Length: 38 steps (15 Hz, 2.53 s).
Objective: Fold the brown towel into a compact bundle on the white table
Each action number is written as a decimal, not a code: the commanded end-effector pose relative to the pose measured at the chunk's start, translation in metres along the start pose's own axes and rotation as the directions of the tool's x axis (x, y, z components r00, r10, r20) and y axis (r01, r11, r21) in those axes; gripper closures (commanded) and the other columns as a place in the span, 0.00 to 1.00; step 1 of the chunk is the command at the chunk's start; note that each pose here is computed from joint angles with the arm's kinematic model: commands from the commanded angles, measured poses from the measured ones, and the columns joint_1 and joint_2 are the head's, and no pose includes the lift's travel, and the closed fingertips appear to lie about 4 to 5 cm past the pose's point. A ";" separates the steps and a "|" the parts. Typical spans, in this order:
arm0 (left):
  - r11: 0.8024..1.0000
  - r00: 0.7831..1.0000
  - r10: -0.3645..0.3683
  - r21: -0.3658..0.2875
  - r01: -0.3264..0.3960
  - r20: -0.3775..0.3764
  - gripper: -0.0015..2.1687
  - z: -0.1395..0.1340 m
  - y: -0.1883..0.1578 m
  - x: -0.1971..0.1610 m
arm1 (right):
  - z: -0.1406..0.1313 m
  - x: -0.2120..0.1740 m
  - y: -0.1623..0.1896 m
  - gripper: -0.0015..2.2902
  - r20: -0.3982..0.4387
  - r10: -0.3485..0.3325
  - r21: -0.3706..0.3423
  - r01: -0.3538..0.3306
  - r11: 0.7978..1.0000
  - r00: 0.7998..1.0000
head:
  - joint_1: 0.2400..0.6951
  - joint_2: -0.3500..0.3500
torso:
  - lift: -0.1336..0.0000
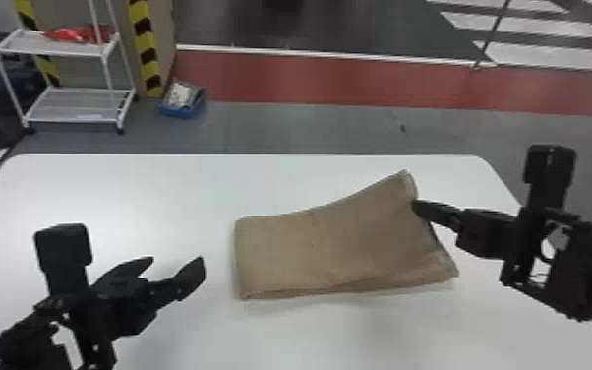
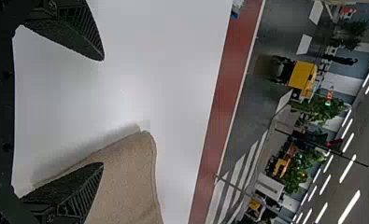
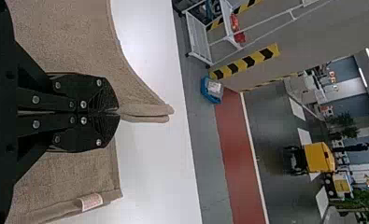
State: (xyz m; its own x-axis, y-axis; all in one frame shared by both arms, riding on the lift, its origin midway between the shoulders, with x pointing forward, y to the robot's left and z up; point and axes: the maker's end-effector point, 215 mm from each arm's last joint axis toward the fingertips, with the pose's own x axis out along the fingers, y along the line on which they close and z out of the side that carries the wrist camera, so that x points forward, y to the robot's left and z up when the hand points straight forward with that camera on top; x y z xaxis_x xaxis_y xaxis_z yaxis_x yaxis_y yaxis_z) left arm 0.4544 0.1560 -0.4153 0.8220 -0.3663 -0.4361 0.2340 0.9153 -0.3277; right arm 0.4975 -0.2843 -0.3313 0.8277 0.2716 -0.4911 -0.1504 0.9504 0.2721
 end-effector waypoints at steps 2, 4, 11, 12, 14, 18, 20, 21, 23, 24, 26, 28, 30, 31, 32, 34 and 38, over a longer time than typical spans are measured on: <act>1.000 1.000 -0.001 0.005 0.001 -0.002 0.04 -0.001 -0.003 0.001 | -0.002 -0.010 -0.010 0.50 0.004 -0.002 0.026 0.002 1.000 1.000 | 1.00 0.28 | 0.07; 1.000 1.000 -0.008 0.009 0.008 -0.006 0.04 -0.001 -0.008 0.000 | -0.002 -0.017 -0.024 0.50 -0.001 -0.023 0.045 0.023 0.999 1.000 | 1.00 0.26 | 0.07; 1.000 1.000 -0.017 0.014 0.017 -0.012 0.04 -0.004 -0.015 0.001 | -0.005 -0.022 -0.039 0.50 -0.021 -0.025 0.074 0.027 0.997 0.999 | 1.00 0.20 | 0.07; 1.000 1.000 -0.017 0.017 0.017 -0.014 0.04 -0.004 -0.015 -0.001 | -0.007 -0.021 -0.044 0.50 -0.020 -0.034 0.074 0.035 0.997 0.999 | 1.00 0.19 | 0.07; 1.000 1.000 -0.012 0.013 0.012 -0.016 0.04 -0.006 -0.013 -0.002 | -0.015 -0.011 -0.063 0.50 -0.020 -0.057 0.091 0.059 0.994 0.998 | 1.00 0.19 | 0.07; 1.000 1.000 -0.009 0.014 0.009 -0.016 0.04 -0.007 -0.013 -0.002 | -0.012 -0.007 -0.051 0.50 0.003 -0.020 0.085 0.020 0.996 1.000 | 1.00 0.17 | 0.07; 1.000 1.000 -0.003 0.014 0.003 -0.001 0.04 -0.003 -0.011 -0.005 | -0.009 -0.007 -0.051 0.50 -0.010 -0.032 0.075 0.033 0.997 0.999 | 1.00 0.18 | 0.07; 1.000 1.000 0.001 0.016 -0.001 0.008 0.04 0.001 -0.009 -0.006 | -0.008 -0.005 -0.049 0.50 -0.011 -0.028 0.075 0.029 0.997 1.000 | 1.00 0.18 | 0.07; 1.000 0.999 -0.006 0.016 0.006 0.051 0.04 0.017 -0.011 -0.008 | -0.014 -0.004 -0.049 0.50 -0.022 -0.028 0.077 0.029 0.997 0.999 | 1.00 0.19 | 0.07; 1.000 0.998 -0.008 0.018 0.007 0.067 0.04 0.022 -0.012 -0.008 | -0.015 -0.004 -0.047 0.50 -0.023 -0.025 0.075 0.027 0.997 0.999 | 1.00 0.20 | 0.07; 1.000 0.997 -0.008 0.021 0.007 0.071 0.04 0.024 -0.012 -0.006 | -0.018 -0.004 -0.043 0.50 -0.030 -0.016 0.078 0.018 0.997 0.999 | 1.00 0.20 | 0.07; 1.000 0.998 -0.006 0.023 0.004 0.070 0.04 0.024 -0.010 -0.005 | -0.006 -0.009 -0.035 0.50 -0.013 -0.013 0.062 0.013 0.998 1.000 | 1.00 0.21 | 0.07; 1.000 0.998 -0.002 0.023 0.000 0.066 0.04 0.023 -0.008 -0.005 | 0.000 -0.016 -0.036 0.50 -0.012 -0.023 0.057 0.024 0.998 1.000 | 1.00 0.22 | 0.07; 1.000 0.998 0.000 0.024 -0.002 0.062 0.04 0.021 -0.006 -0.005 | 0.006 -0.020 -0.042 0.50 0.005 -0.032 0.060 0.032 0.998 0.999 | 1.00 0.22 | 0.07; 1.000 0.998 0.005 0.022 -0.006 0.060 0.04 0.020 -0.003 -0.005 | 0.008 -0.023 -0.052 0.50 0.020 -0.040 0.079 0.038 0.996 0.999 | 1.00 0.22 | 0.07; 1.000 0.999 0.007 0.015 -0.008 0.053 0.04 0.016 0.001 -0.002 | 0.003 -0.019 -0.078 0.50 0.019 -0.065 0.107 0.062 0.992 0.998 | 1.00 0.21 | 0.07; 1.000 0.999 -0.002 0.015 0.001 0.047 0.04 0.015 -0.004 0.004 | -0.019 0.001 -0.107 0.50 -0.033 -0.100 0.121 0.103 0.987 0.994 | 1.00 0.15 | 0.07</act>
State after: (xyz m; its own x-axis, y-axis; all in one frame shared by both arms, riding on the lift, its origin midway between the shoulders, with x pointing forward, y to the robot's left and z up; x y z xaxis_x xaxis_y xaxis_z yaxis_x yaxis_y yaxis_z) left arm 0.4635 0.1550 -0.4020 0.8466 -0.3581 -0.3938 0.2422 0.9180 -0.3141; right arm 0.5013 -0.3786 -0.3649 0.8280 0.1903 -0.5274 -0.0079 0.9445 0.3283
